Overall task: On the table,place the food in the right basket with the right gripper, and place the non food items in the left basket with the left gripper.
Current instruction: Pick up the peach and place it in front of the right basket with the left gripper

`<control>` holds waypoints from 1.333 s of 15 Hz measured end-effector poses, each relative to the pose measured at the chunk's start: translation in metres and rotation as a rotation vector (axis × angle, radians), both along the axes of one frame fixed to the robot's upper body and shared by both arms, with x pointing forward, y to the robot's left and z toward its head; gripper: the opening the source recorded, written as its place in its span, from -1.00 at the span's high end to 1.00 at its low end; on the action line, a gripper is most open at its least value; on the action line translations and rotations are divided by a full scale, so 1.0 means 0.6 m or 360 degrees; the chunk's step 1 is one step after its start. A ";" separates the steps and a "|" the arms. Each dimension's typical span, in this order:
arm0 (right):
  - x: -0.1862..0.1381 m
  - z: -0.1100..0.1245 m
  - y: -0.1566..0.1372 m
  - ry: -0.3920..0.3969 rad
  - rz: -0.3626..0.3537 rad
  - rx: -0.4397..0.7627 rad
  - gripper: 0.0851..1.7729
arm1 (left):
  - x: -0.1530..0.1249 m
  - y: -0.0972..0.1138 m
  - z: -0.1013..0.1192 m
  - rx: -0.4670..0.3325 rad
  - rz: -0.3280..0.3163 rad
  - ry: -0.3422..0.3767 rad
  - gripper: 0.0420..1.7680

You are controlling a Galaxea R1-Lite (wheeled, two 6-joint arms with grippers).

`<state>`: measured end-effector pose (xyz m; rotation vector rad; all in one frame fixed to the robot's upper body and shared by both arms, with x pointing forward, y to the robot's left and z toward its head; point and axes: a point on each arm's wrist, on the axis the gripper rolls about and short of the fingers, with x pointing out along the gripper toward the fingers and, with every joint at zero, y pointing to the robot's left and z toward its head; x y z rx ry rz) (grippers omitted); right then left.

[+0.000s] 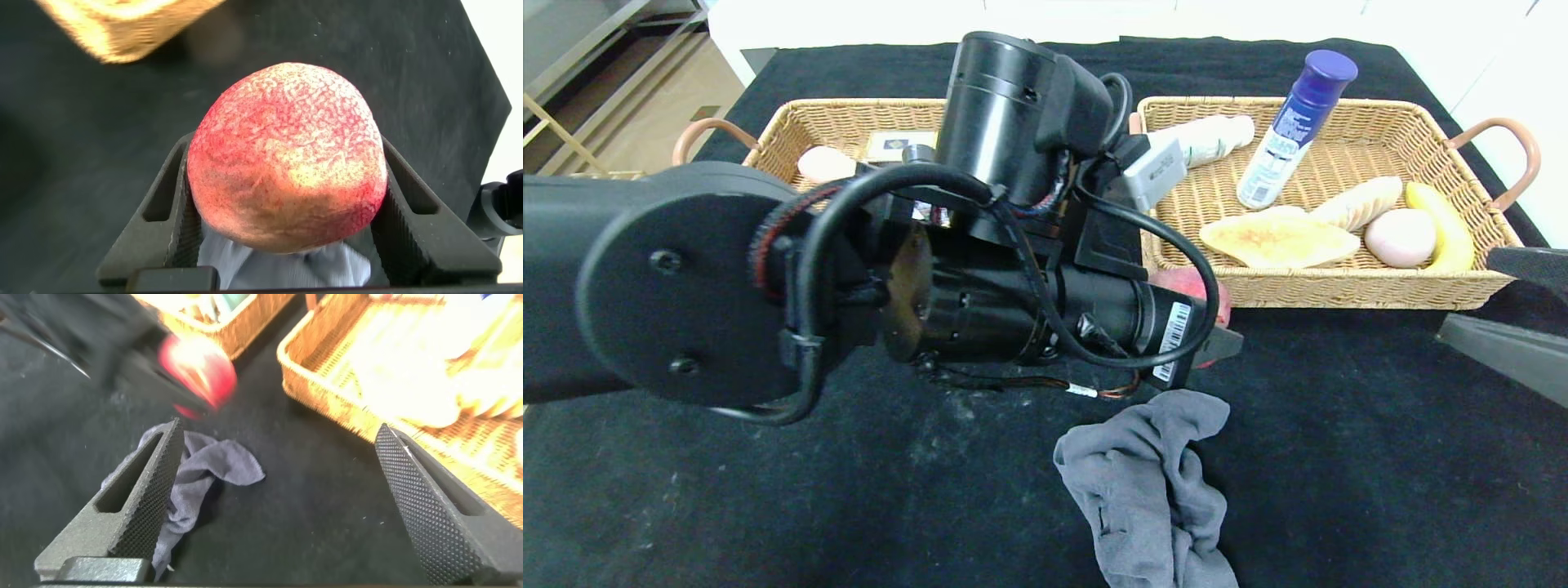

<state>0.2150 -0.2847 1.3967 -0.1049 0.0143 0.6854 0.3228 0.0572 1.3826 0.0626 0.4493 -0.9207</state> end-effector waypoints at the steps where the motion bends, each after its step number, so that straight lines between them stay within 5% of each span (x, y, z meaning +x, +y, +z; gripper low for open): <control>1: -0.006 0.003 -0.003 -0.0018 -0.0004 0.0005 -0.93 | 0.005 -0.014 -0.011 0.0015 -0.0019 0.0017 -0.32; 6: -0.021 0.006 -0.006 -0.0037 0.0010 0.0006 -0.93 | 0.023 -0.063 -0.055 0.0071 -0.0069 0.0070 -0.32; 20: -0.022 -0.005 -0.002 -0.0038 0.0045 -0.0057 -0.93 | 0.057 -0.126 -0.110 0.0119 -0.0090 0.0097 -0.31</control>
